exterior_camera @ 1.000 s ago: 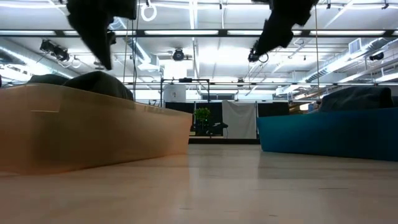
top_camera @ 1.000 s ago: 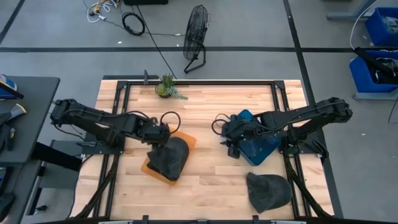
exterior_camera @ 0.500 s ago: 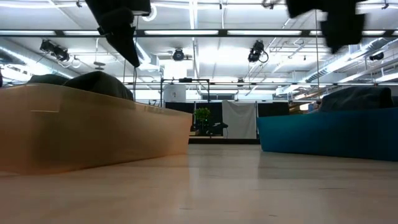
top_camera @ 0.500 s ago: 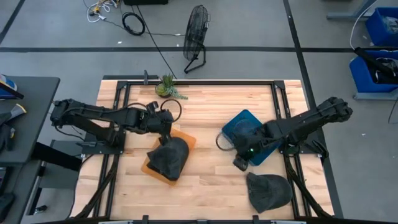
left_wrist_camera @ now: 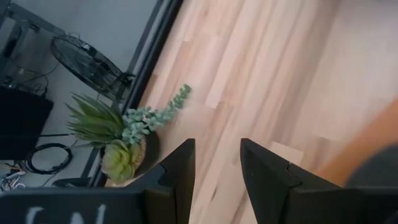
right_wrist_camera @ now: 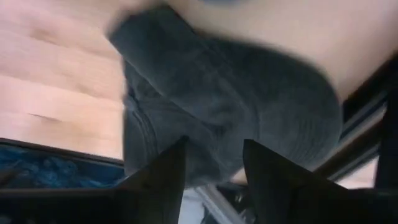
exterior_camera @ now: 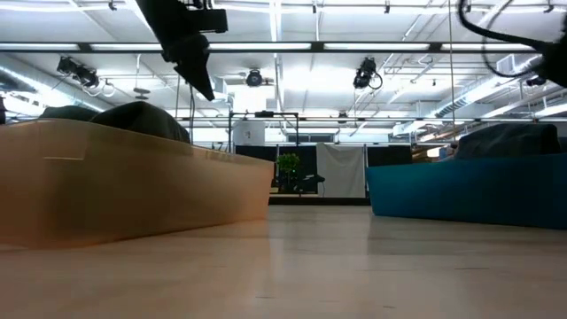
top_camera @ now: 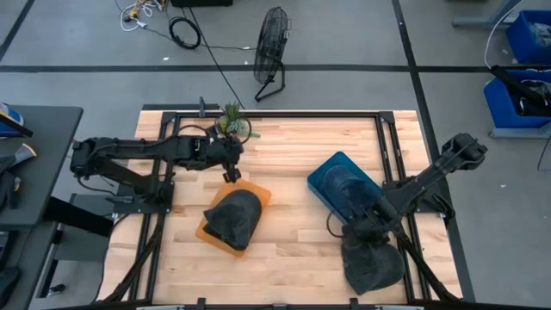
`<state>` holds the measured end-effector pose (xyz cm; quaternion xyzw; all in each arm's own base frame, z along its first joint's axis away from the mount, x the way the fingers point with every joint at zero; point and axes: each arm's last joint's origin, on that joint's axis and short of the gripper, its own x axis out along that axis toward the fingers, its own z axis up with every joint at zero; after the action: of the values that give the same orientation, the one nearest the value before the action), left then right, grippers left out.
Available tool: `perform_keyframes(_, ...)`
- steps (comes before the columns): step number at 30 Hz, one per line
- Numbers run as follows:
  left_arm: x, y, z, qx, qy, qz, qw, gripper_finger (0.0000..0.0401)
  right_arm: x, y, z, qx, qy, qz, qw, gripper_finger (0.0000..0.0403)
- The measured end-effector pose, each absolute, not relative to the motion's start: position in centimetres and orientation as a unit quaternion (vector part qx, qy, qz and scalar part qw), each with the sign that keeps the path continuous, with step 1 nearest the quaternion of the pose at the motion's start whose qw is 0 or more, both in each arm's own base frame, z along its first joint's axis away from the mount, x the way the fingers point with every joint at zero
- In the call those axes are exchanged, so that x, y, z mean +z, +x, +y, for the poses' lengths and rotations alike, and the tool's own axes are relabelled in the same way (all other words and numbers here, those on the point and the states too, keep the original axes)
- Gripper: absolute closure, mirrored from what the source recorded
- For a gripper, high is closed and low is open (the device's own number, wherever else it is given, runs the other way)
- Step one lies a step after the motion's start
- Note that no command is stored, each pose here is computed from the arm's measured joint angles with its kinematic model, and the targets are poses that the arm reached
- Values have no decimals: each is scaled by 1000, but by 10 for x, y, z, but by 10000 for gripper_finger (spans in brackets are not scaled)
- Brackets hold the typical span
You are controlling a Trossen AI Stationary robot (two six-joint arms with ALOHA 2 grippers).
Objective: Pick & Place hat
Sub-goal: Put the black cap into the orange bin
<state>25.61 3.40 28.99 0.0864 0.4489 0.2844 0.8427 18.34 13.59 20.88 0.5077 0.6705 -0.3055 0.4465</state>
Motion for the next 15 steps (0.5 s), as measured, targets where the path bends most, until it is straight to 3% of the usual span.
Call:
perform_keyframes(8,291,255,50,311,72,441,839,270,191,173,153,-313,544,660,414,238)
perform_keyframes(15,292,254,59,327,62,438,835,270,174,156,154,-336,514,673,411,238)
